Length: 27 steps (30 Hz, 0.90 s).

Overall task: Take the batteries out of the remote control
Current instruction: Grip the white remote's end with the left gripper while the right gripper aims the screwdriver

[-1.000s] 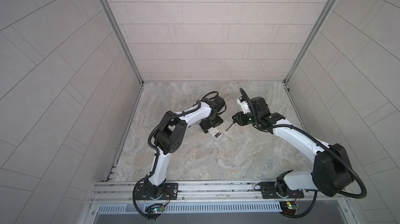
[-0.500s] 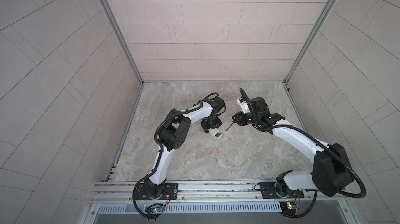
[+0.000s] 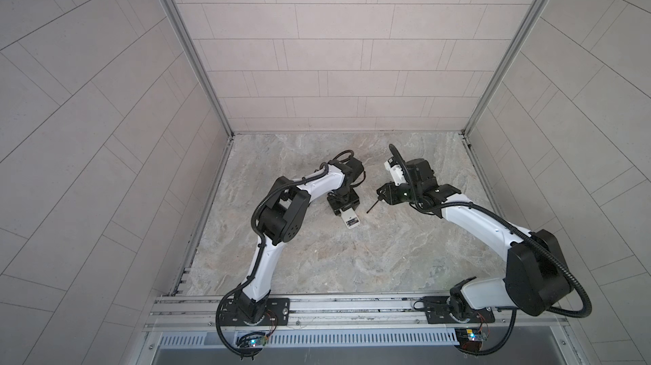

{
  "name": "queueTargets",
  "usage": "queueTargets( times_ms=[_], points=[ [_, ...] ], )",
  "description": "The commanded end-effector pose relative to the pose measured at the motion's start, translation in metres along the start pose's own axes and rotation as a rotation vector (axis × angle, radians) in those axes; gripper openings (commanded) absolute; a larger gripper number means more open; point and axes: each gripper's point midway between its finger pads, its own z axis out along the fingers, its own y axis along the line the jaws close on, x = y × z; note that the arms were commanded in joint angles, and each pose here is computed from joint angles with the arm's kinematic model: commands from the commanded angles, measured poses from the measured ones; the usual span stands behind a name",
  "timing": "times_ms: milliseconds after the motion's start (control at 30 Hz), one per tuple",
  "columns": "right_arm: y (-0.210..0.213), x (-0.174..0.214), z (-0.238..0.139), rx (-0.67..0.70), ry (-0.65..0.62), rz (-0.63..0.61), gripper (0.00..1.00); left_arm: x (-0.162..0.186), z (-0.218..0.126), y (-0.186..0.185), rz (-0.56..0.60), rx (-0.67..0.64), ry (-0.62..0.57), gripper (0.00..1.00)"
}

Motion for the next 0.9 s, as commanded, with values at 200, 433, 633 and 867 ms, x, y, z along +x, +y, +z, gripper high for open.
queueTargets(
  times_ms=[200, 433, 633, 867],
  points=[
    [0.014, -0.007, -0.011, 0.018, -0.066, -0.011, 0.17, -0.008, -0.009, 0.001, 0.014, 0.011, -0.047, 0.72],
    [0.009, -0.005, -0.011, 0.045, -0.073, -0.020, 0.17, -0.013, -0.003, 0.008, 0.018, -0.009, -0.015, 0.73],
    [0.009, -0.006, -0.009, 0.045, -0.071, -0.030, 0.17, -0.012, 0.006, 0.007, 0.018, -0.013, 0.004, 0.66],
    [0.007, -0.003, -0.008, 0.048, -0.067, -0.039, 0.17, -0.013, 0.011, 0.003, 0.053, -0.021, 0.025, 0.55]
  ],
)
